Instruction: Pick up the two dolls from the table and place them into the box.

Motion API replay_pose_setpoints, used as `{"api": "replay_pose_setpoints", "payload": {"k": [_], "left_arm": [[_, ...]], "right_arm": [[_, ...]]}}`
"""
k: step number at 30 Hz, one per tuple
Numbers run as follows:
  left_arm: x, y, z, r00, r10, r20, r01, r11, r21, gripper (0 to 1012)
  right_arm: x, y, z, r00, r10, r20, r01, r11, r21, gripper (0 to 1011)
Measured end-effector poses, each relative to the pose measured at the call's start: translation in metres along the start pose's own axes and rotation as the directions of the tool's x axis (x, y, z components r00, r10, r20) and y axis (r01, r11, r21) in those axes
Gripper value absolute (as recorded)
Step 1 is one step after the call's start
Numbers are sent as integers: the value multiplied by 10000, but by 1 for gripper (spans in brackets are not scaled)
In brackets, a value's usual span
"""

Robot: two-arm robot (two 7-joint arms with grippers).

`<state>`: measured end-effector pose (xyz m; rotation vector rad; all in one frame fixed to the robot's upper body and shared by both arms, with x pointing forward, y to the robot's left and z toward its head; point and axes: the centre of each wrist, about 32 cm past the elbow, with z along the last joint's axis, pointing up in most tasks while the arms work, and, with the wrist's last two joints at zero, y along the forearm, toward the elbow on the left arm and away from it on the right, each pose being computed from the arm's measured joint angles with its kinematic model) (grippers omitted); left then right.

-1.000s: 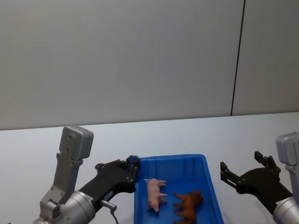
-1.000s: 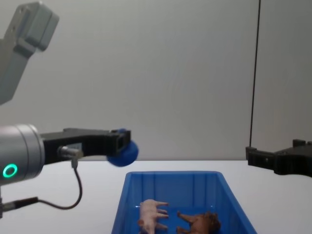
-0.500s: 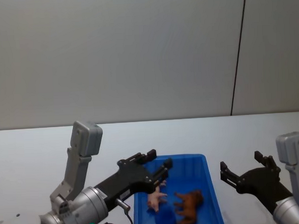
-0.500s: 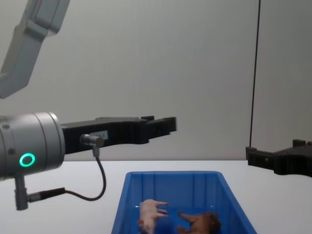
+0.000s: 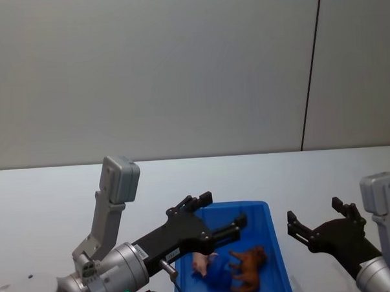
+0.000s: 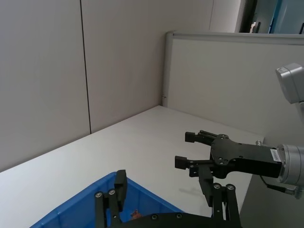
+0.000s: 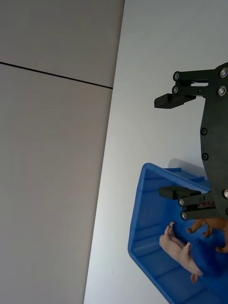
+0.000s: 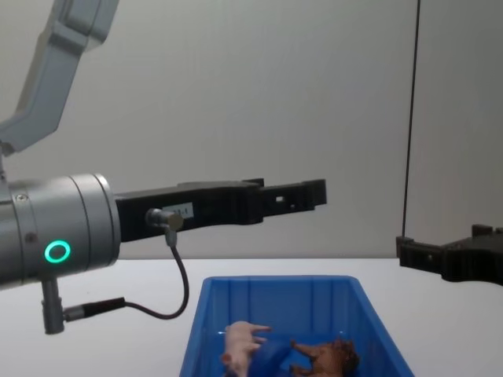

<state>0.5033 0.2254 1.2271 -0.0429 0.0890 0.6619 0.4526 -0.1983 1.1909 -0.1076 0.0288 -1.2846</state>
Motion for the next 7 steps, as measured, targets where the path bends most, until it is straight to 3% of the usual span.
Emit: {"api": "replay_pose_setpoints", "payload": {"k": [4, 7], "left_arm": [[-1, -7, 0, 9999, -108, -21, 108, 9999, -20, 1001], [-1, -12, 1, 9998, -173, -36, 173, 9998, -36, 1001]], "right_arm": [[0, 0, 0, 10000, 0, -1, 0, 10000, 0, 1001], [0, 0, 0, 10000, 0, 0, 0, 10000, 0, 1001]]}}
